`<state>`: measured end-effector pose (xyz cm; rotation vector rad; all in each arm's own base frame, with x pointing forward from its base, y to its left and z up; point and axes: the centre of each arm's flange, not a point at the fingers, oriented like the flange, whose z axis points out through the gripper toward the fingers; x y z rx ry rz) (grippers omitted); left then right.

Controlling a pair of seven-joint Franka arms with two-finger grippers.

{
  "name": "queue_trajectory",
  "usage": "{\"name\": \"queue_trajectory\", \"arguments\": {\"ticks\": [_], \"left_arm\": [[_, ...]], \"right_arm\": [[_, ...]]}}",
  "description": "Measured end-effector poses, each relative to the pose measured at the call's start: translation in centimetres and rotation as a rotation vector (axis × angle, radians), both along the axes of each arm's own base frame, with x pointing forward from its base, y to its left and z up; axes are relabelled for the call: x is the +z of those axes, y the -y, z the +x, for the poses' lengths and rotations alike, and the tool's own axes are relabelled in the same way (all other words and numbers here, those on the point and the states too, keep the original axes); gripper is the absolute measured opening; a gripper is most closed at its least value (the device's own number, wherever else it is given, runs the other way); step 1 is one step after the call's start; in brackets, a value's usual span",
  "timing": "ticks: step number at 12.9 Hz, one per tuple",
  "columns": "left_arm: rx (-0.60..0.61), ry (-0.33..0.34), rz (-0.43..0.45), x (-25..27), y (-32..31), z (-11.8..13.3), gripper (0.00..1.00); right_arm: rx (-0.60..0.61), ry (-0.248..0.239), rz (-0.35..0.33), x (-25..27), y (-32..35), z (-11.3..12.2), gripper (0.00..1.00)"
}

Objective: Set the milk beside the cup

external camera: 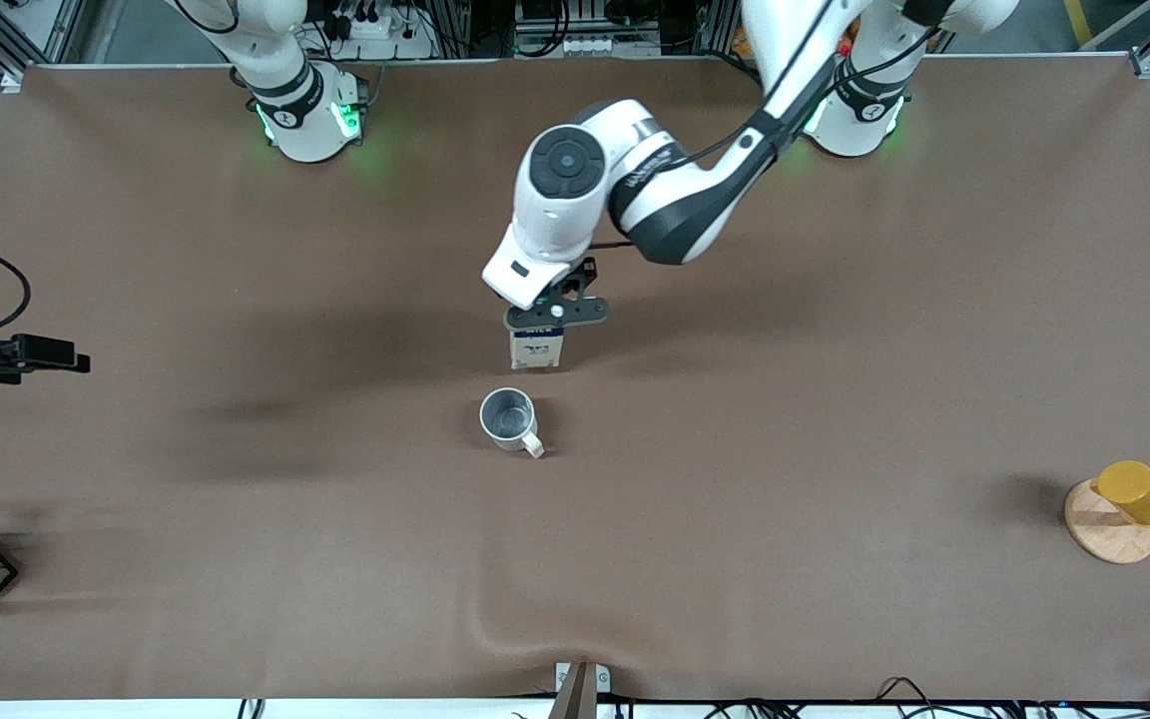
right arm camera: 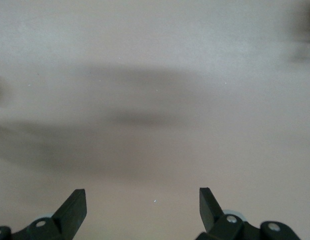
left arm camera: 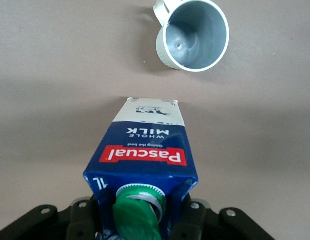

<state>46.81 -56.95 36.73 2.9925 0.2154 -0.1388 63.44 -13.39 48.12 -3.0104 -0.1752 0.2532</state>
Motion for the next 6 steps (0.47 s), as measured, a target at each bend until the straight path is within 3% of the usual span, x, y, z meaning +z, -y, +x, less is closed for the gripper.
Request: {"name": "queue_trajectory", "arguments": {"ticks": [6], "left_arm": [[-0.005, 0.011, 0.009, -1.8, 0.9, -0.1, 0.57]], "right_arm": [[0.000, -0.001, 0.002, -0.1, 0.4, -0.1, 1.00]]}}
